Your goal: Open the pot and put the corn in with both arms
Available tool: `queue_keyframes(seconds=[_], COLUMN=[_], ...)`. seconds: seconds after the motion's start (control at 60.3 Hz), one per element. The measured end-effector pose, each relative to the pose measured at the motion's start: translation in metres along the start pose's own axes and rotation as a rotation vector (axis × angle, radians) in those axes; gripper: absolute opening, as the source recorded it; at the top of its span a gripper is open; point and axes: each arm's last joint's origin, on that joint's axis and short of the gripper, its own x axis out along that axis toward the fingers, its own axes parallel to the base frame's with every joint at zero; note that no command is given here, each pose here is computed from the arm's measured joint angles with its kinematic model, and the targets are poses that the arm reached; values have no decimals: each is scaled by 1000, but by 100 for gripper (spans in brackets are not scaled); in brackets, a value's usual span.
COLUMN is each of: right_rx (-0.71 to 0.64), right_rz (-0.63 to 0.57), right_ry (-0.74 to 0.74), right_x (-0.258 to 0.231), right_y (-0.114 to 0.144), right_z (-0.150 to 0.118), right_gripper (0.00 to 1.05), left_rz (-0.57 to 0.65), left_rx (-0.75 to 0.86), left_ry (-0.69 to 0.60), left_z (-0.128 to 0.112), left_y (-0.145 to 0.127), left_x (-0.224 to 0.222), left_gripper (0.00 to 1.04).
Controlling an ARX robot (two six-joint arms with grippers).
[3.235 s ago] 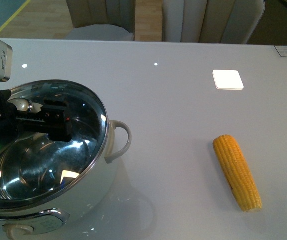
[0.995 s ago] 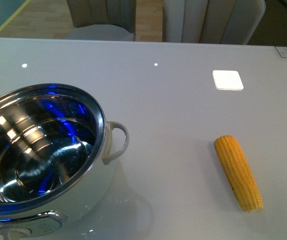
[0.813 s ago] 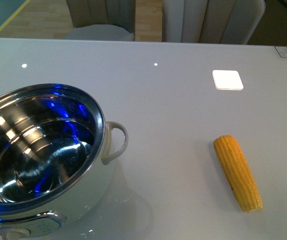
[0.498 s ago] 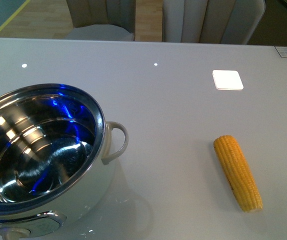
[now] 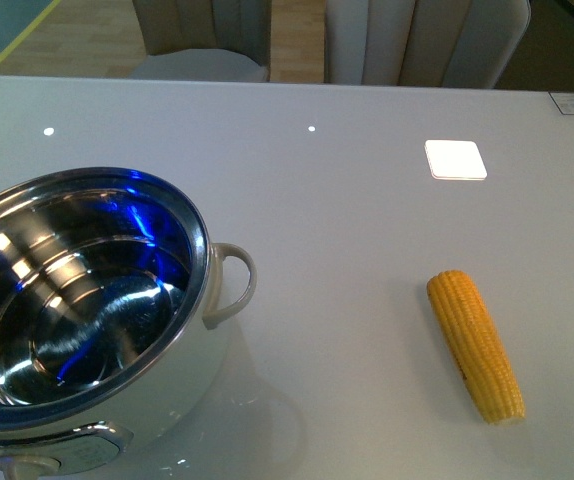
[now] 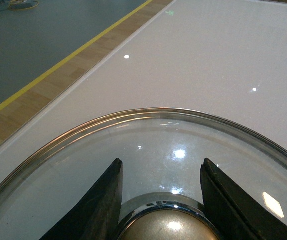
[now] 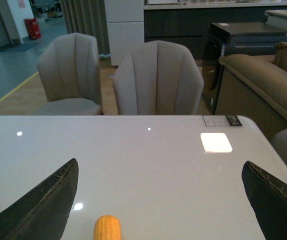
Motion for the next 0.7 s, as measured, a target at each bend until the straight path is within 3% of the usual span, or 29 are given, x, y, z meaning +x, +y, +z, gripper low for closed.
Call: queue_keyframes(seconds=[0.116, 0.431, 0.531, 0.697], right_rx=[0, 0, 0, 0], right_rz=[0, 0, 0, 0], right_ry=[0, 0, 0, 0], right_x=[0, 0, 0, 0], right_y=[0, 0, 0, 0], right_z=[0, 0, 0, 0], right_gripper=[96, 96, 96, 96], left_rz=[-1, 22, 27, 4], left_rx=[-3, -21, -32, -47], left_ry=[-1, 0, -49, -182], left_z=[0, 11, 41, 112], left_y=[0, -2, -1, -3], left_x=[0, -8, -15, -34], left_gripper=[44, 96, 97, 98])
